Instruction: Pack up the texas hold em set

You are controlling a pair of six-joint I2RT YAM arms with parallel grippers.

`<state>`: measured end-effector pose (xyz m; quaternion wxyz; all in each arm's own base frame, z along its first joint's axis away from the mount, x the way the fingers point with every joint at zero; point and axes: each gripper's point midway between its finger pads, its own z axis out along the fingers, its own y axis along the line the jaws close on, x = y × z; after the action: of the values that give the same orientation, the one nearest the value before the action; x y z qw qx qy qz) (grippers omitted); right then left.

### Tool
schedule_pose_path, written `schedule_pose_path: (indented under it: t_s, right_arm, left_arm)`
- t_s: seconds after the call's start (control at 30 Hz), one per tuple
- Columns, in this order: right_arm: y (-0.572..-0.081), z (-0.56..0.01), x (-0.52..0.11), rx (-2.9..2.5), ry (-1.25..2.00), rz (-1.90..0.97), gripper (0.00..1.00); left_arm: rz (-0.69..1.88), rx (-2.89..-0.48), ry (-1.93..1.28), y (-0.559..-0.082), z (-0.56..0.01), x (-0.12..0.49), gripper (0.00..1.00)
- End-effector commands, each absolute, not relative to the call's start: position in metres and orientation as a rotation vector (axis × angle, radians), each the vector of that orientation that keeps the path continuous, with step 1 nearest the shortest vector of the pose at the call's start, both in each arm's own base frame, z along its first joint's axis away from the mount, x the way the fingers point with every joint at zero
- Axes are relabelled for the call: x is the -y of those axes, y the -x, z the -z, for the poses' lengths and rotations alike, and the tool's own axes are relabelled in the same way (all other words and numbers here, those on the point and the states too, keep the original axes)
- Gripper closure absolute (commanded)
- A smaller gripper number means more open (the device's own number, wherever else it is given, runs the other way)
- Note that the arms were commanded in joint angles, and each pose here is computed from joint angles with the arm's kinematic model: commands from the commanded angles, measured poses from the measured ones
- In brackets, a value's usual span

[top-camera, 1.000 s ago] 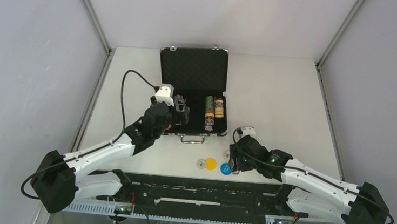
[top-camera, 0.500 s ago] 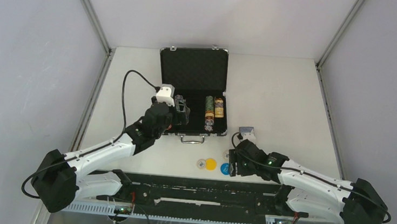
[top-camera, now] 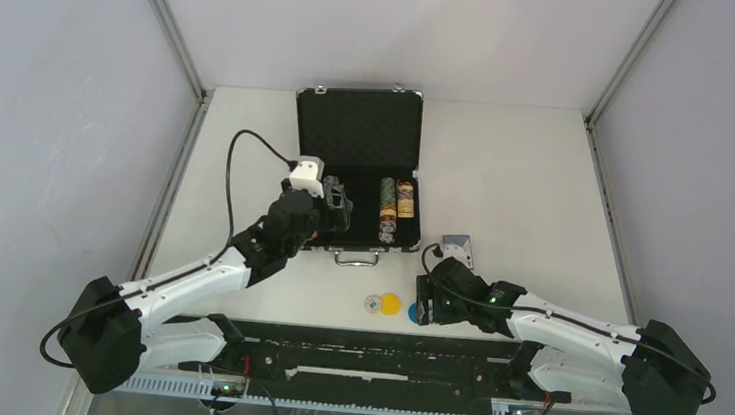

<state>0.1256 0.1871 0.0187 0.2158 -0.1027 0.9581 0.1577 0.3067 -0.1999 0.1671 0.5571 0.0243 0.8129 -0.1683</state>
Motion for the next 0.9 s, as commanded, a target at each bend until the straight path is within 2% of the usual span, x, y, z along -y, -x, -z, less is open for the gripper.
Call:
schedule_pose_path:
  t_s: [0.0, 0.33, 0.87]
  right_arm:
    - [-0.124, -0.024, -0.198, -2.641, 0.279, -0.51, 0.23]
    - [-0.127, -0.028, -0.211, -2.618, 0.303, -0.559, 0.23]
    - [-0.135, -0.04, -0.188, -2.557, 0.303, -0.426, 0.25]
  left_arm:
    - [0.417, -1.898, -0.054, -0.307, -0.172, 0.203, 0.17]
    - [0.417, -1.903, -0.061, -0.306, -0.172, 0.203, 0.17]
    - [0.433, -1.908, -0.073, -0.306, -0.172, 0.207, 0.17]
